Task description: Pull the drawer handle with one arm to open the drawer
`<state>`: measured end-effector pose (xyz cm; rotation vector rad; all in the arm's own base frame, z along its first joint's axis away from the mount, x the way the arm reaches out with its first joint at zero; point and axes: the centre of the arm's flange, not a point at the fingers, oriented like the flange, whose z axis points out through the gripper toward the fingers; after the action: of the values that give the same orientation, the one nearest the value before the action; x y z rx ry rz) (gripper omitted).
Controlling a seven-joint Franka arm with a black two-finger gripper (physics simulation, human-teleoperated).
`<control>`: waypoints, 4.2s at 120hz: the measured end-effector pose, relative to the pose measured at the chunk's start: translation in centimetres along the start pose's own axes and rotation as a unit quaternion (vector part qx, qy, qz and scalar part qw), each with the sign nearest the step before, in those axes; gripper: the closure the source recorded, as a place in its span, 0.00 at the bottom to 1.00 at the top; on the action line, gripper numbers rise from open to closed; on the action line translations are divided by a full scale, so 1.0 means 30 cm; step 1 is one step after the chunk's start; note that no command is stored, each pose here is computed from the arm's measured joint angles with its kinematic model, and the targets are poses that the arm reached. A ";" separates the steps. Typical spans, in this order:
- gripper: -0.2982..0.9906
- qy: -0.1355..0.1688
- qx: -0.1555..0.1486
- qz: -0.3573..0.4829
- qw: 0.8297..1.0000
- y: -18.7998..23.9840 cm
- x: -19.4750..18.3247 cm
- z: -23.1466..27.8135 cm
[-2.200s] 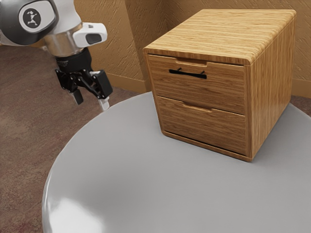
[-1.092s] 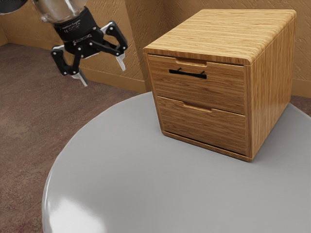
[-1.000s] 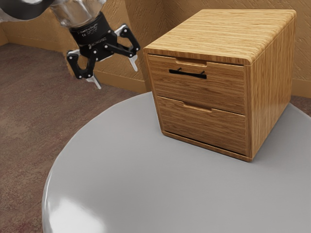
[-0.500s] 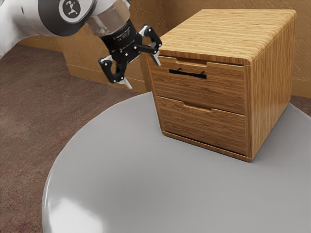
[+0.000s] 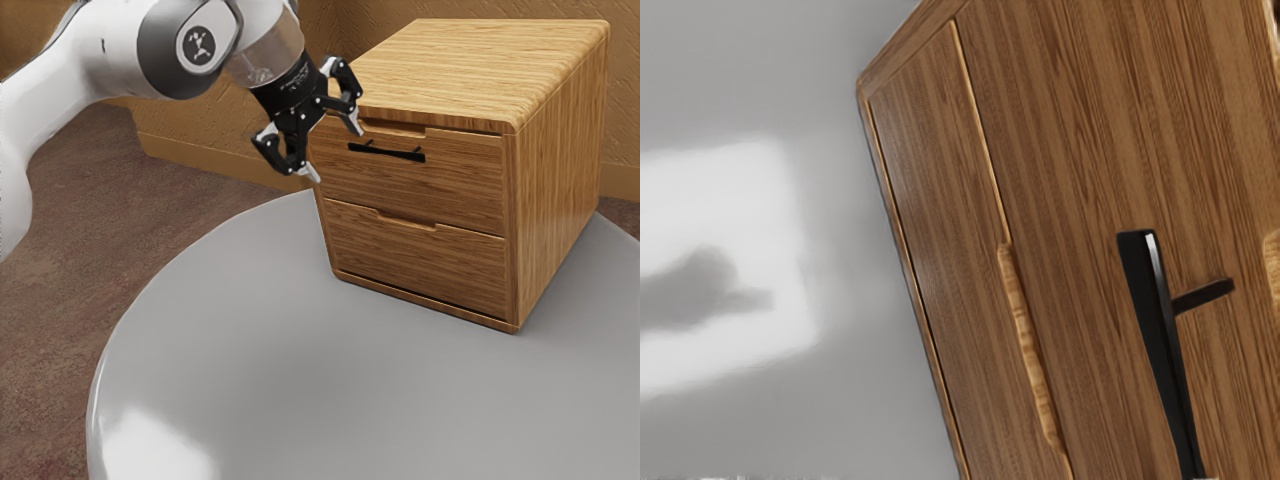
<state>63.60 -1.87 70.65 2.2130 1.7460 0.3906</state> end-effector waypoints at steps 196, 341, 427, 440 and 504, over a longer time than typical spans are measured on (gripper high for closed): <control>0.51 -0.001 -0.020 -0.042 0.999 0.096 -0.049 0.173; 0.84 -0.016 0.008 -0.045 0.999 -0.085 -0.087 0.062; 0.84 -0.026 -0.003 -0.045 0.999 -0.232 -0.118 -0.005; 0.84 -0.027 -0.007 -0.045 0.999 -0.257 -0.124 -0.022; 0.84 -0.032 -0.008 -0.041 0.999 -0.388 -0.168 -0.078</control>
<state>51.15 -4.07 68.10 2.1108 1.7853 0.3102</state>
